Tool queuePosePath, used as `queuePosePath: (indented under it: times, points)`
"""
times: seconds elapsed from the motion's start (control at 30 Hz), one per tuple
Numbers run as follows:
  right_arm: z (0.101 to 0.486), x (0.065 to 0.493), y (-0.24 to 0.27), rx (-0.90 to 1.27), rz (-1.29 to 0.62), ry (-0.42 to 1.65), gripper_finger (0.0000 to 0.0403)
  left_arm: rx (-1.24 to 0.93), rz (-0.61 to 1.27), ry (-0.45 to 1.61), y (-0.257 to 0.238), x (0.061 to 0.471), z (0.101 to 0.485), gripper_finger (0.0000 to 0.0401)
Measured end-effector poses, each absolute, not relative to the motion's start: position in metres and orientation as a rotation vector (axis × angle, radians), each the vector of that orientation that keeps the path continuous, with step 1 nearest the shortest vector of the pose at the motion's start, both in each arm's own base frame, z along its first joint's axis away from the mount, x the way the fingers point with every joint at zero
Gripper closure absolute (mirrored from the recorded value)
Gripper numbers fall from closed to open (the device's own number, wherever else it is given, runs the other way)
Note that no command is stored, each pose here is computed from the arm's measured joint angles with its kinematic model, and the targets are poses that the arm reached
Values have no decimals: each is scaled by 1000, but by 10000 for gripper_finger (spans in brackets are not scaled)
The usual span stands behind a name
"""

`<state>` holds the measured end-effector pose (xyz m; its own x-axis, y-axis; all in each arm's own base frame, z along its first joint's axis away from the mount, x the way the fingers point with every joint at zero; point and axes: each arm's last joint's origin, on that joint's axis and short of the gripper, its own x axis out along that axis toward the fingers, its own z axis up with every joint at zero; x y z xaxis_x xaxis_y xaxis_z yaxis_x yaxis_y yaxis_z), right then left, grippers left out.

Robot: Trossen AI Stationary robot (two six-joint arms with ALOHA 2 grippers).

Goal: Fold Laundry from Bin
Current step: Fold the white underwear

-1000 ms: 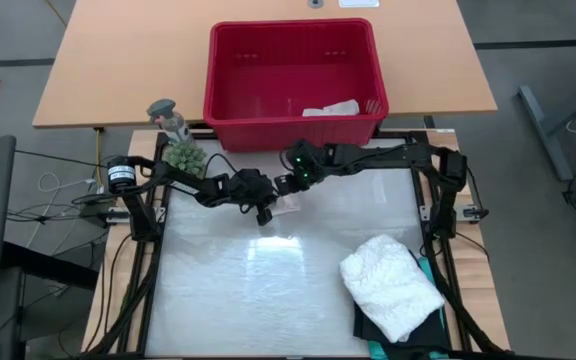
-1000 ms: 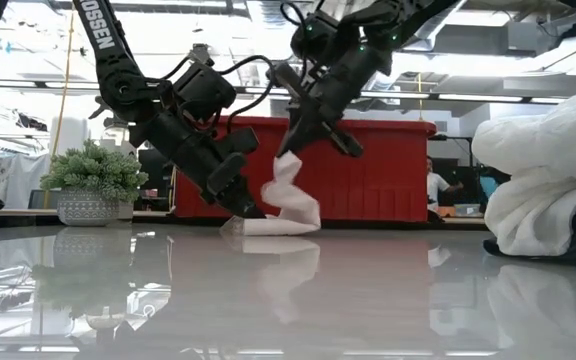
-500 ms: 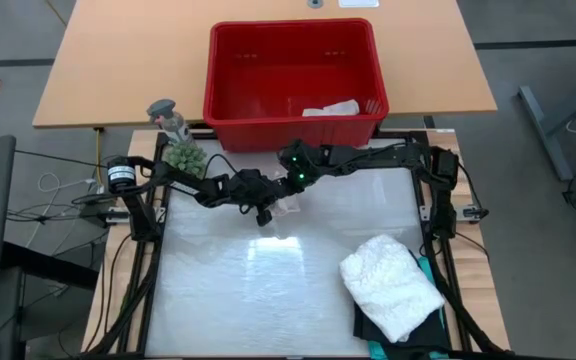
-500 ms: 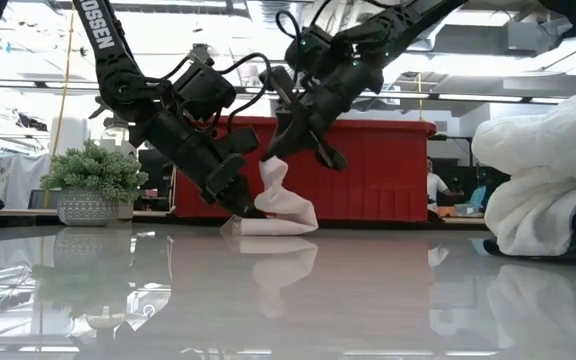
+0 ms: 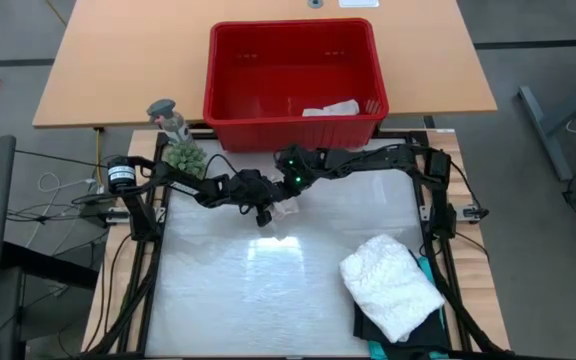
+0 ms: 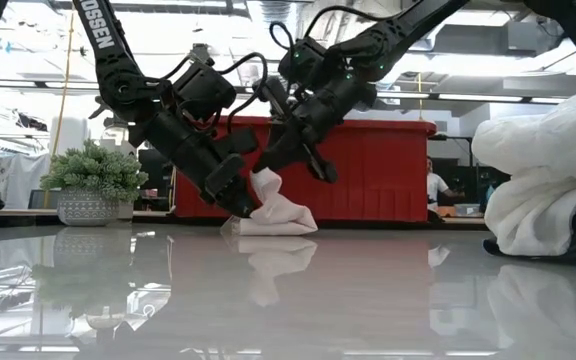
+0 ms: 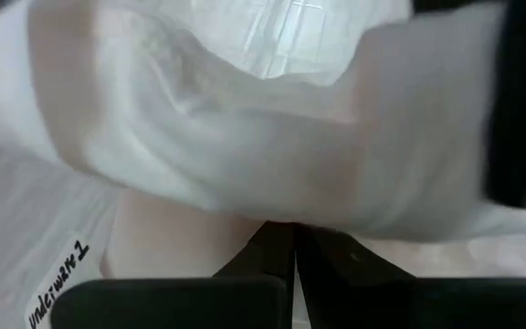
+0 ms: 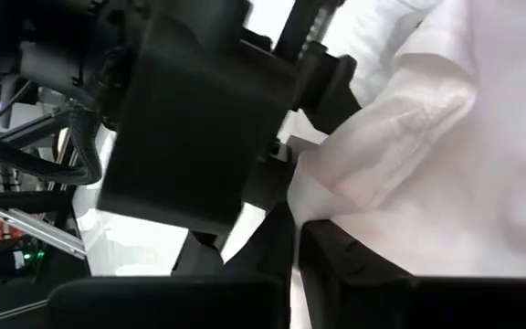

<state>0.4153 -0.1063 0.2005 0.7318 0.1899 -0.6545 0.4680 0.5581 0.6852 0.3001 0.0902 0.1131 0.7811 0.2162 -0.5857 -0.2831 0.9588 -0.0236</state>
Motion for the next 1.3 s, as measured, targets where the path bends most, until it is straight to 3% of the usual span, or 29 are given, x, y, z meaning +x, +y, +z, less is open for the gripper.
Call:
queuePosePath:
  times: [0.7,1.13,1.3]
  points:
    - [202,416,-108,937,-193,741,332,-3,342,776,87,274,144,401]
    - [206,419,-112,921,-177,684,205,7,428,828,84,256,165,401]
    - [208,417,-125,917,-242,626,196,-17,457,750,83,253,180,401]
